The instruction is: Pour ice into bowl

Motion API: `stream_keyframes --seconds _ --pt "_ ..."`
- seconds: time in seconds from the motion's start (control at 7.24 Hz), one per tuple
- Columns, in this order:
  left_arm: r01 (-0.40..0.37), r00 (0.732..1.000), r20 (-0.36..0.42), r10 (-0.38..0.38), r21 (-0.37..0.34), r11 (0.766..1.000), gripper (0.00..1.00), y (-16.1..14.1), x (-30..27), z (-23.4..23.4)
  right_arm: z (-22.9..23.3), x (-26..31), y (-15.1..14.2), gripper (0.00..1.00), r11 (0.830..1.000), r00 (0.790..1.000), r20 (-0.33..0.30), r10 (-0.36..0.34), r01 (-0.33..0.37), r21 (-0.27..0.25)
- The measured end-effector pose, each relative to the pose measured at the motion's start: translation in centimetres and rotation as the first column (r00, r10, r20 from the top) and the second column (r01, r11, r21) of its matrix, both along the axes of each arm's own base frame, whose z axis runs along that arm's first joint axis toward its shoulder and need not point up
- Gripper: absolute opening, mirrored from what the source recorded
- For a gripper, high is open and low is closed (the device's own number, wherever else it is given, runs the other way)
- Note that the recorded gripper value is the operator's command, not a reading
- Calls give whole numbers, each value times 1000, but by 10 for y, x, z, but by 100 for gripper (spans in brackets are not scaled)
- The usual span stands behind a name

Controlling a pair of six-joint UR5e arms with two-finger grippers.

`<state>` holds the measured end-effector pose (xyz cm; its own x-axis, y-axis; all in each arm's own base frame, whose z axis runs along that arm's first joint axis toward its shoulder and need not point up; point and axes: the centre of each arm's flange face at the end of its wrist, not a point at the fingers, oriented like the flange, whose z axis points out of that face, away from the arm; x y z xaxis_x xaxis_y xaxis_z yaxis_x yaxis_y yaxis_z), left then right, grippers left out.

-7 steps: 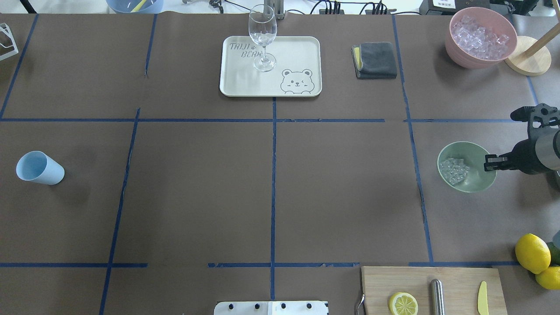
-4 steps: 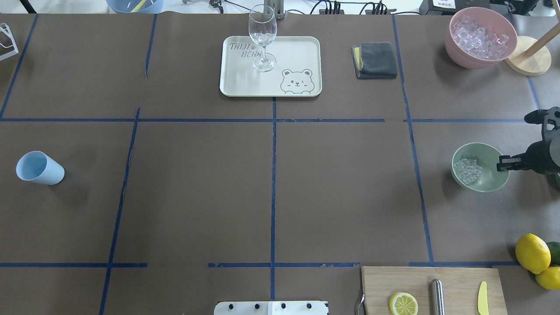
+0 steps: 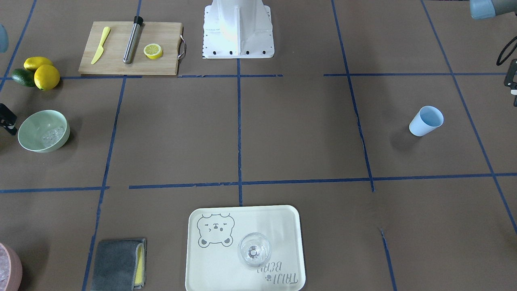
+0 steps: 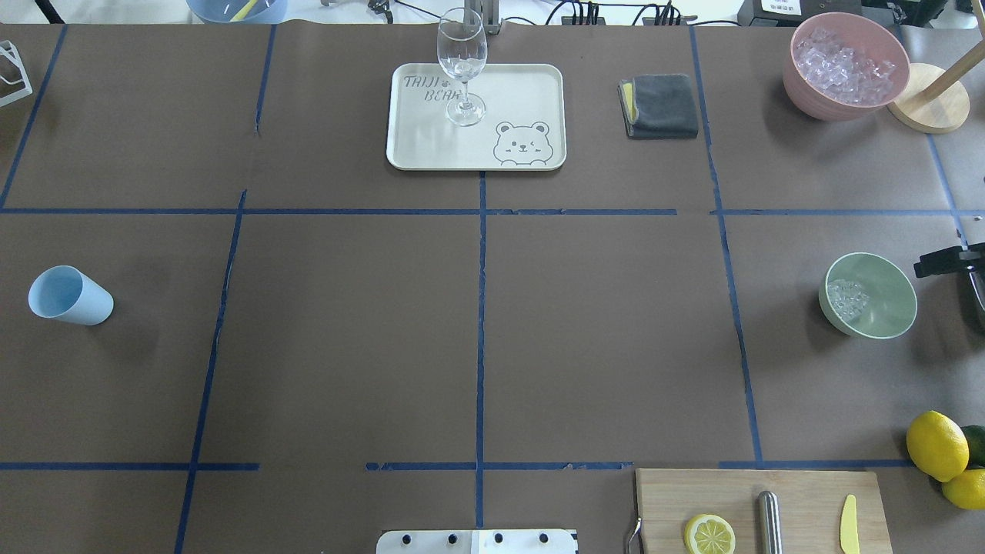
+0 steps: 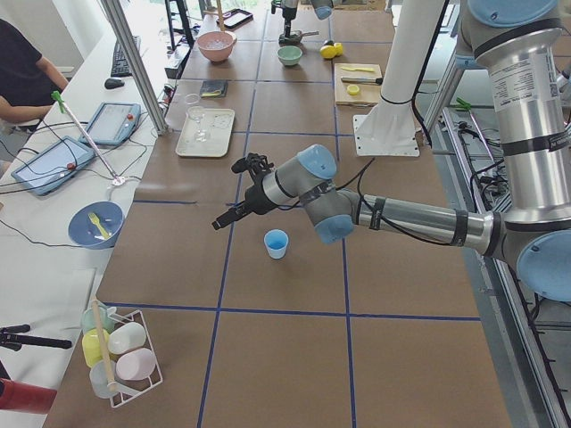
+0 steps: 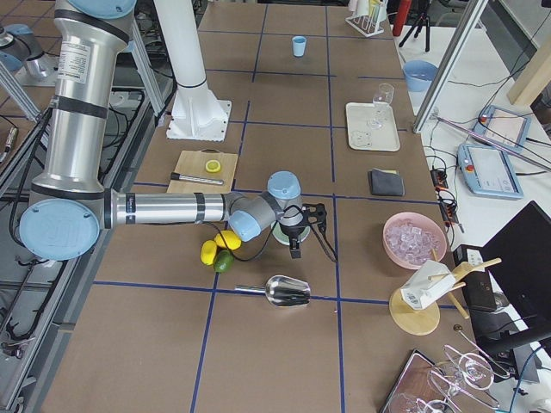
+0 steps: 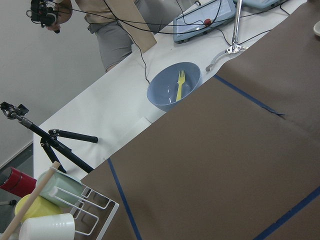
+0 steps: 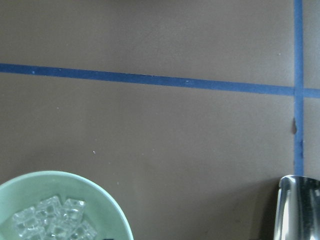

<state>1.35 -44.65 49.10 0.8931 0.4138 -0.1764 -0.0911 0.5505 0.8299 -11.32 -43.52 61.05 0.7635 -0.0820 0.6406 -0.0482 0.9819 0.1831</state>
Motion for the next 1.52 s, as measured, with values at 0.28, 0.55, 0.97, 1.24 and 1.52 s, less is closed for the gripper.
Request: stream_keyframes --seconds 0.28,0.55,0.97,1.24,1.52 --pt "-11 995 97 22 -110 994 100 -48 -23 -4 -24 39 -8 100 997 995 -73 -74 75 8" --pt "-33 991 112 69 -297 954 100 -88 -29 -3 -45 89 -13 100 993 992 -29 -120 120 -18" --pt "-184 982 -134 134 -508 842 100 -93 -65 62 -38 156 -2 100 990 988 60 -140 142 -26" --pt "-249 963 -241 123 -612 751 100 -81 -74 100 -30 165 2 100 991 987 102 -124 129 -41" --pt "-271 952 -295 84 -681 681 100 -58 -73 132 -9 166 4 100 989 988 115 -108 118 -91"
